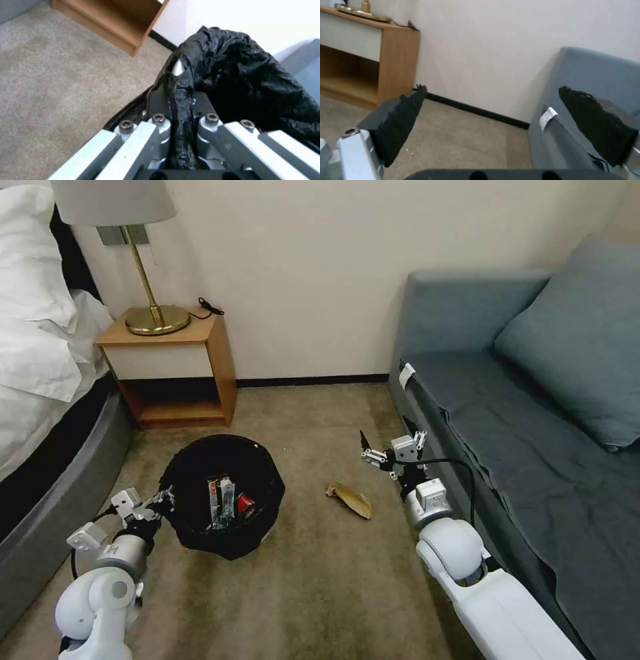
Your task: Pick up the trash bin, then pick up the garbage on the floor and place it into the trash bin.
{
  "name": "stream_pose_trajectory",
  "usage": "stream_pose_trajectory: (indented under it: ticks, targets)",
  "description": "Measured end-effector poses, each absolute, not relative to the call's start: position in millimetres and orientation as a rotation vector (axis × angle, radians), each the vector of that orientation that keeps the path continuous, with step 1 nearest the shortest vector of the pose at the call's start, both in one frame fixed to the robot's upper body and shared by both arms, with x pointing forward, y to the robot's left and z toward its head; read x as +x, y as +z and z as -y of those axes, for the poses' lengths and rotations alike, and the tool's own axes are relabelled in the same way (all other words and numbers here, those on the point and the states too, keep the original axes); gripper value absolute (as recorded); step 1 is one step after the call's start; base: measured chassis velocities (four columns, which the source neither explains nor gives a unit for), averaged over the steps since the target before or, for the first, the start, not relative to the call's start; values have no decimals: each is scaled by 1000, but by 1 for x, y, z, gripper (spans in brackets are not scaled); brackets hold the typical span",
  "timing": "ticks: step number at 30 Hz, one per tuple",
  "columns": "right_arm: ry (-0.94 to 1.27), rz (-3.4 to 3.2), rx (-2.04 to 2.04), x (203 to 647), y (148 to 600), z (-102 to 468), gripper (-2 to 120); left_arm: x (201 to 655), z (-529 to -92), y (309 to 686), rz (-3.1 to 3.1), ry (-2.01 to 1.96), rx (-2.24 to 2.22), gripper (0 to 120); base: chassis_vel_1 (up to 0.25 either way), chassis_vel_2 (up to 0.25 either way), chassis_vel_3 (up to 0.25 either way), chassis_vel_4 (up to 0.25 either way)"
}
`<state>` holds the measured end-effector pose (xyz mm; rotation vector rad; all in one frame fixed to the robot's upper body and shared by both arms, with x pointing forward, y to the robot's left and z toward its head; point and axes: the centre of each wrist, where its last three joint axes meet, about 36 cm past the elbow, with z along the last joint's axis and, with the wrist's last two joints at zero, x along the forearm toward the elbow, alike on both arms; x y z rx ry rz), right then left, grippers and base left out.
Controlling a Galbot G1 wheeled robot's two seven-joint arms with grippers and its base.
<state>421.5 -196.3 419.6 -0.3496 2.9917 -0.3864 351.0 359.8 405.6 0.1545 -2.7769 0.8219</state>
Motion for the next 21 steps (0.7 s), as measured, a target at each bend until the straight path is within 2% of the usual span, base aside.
stream_pose_trajectory:
  ticks: [9, 21]
  targets:
    - [-371, -2992, -370, 426, 417, 189, 100, 354, -362, 404, 2776, 821, 159, 5, -28, 26, 29, -22]
    - [-376, -2997, -381, 429, 417, 188, 100, 353, -362, 405, 2778, 821, 159, 5, -156, 162, 156, -160]
